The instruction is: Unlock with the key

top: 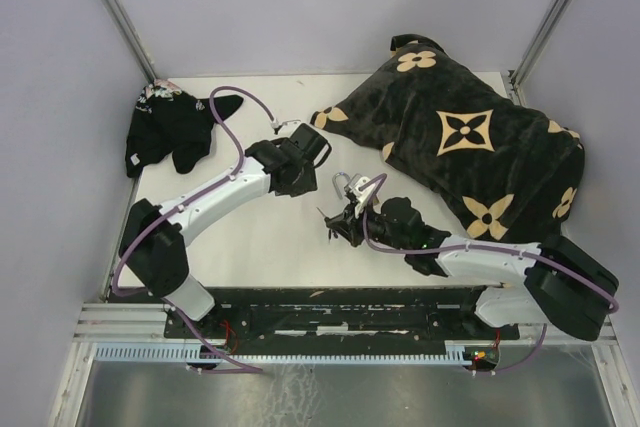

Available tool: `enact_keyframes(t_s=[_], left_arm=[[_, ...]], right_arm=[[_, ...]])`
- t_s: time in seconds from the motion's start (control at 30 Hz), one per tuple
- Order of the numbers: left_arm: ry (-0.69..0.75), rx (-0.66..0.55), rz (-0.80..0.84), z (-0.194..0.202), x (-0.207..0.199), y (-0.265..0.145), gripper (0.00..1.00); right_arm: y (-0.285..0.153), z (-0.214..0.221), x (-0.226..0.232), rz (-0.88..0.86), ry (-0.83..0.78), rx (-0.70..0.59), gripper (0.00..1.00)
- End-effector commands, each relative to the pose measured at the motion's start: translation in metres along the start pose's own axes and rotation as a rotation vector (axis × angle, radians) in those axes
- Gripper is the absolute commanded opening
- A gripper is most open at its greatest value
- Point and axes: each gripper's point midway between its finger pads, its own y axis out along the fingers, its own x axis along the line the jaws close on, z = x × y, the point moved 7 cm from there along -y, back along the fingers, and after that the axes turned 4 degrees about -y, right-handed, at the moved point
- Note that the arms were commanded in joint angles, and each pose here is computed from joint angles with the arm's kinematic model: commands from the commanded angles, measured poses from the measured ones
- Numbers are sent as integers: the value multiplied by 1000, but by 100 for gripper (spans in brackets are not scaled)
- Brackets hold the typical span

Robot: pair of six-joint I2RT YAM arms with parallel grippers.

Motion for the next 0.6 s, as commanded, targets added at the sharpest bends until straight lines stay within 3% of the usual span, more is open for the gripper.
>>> enact_keyframes(t_s=[0.0, 0.33, 0.57], left_arm=[[-39, -83, 125, -26, -12, -29, 34], [-77, -93, 185, -26, -13, -38, 32], [-85, -99, 196, -26, -13, -38, 32]], right_arm=[[15, -32, 15, -118, 100, -152, 2], [36, -37, 1, -160, 307, -301, 2], [45, -41, -6, -200, 383, -339, 2]])
